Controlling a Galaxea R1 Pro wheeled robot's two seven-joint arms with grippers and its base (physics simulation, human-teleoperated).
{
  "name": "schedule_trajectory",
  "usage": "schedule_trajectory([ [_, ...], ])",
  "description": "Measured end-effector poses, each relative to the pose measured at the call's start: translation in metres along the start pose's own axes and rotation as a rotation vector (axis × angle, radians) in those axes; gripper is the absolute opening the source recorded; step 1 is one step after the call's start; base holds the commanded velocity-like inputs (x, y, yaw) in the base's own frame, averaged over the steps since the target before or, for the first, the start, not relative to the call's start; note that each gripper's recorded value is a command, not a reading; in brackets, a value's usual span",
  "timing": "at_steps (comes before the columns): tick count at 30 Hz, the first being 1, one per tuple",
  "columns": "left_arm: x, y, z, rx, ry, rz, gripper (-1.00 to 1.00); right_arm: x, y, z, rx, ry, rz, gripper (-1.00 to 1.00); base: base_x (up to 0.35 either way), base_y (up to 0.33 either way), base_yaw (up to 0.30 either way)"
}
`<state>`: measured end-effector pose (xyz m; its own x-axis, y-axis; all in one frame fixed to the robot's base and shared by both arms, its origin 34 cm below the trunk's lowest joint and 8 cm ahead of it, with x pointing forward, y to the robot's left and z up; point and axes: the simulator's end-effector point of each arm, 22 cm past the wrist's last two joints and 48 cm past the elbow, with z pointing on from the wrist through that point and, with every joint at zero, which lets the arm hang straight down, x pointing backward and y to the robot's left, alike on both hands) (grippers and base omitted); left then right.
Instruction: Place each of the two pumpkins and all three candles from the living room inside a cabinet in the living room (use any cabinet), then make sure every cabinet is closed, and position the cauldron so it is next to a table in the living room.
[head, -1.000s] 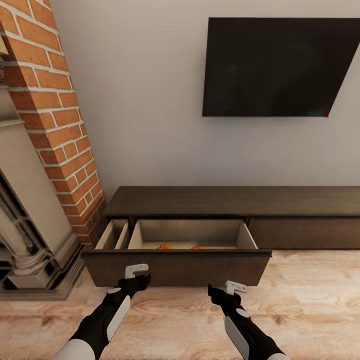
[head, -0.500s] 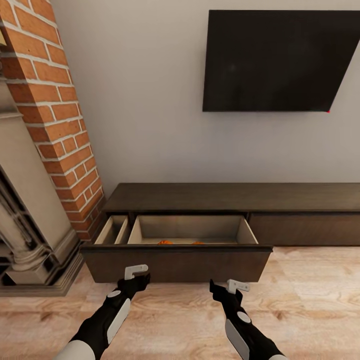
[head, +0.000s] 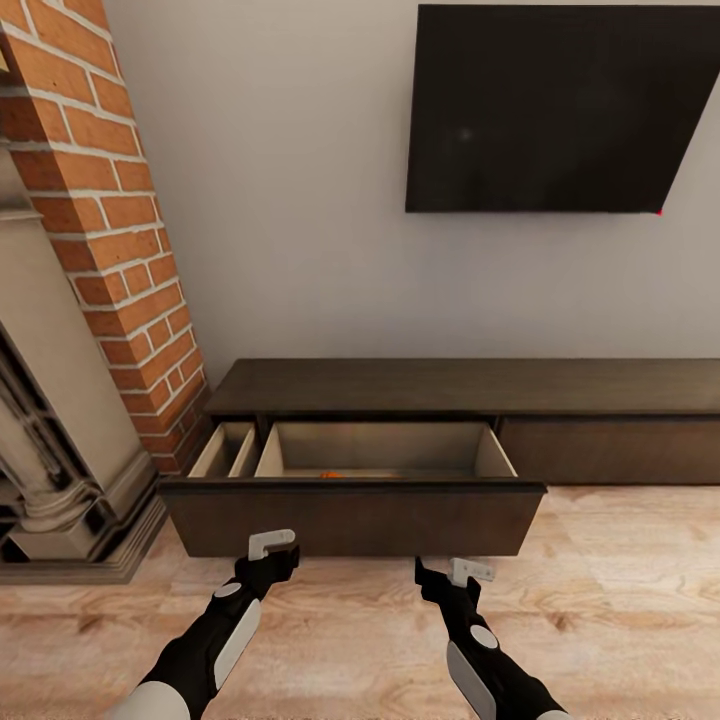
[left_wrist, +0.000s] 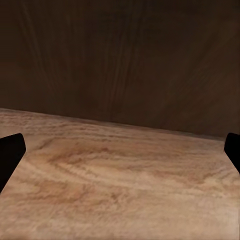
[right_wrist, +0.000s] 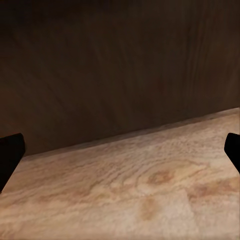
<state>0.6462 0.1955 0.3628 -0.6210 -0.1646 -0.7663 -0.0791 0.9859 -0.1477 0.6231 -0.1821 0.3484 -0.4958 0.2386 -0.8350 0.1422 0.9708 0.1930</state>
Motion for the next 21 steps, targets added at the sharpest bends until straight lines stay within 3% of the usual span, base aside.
schedule_trajectory([
  [13,0.029,0.006,0.012,-0.007,0.036,-0.001,1.0,0.029,-0.007,0.008,0.008,0.034,-0.001,1.0,0.0,0.0,0.0],
  [21,0.028,0.006,0.012,-0.006,0.035,0.005,1.0,0.029,-0.007,0.008,0.009,0.034,0.001,1.0,0.003,0.0,0.0],
])
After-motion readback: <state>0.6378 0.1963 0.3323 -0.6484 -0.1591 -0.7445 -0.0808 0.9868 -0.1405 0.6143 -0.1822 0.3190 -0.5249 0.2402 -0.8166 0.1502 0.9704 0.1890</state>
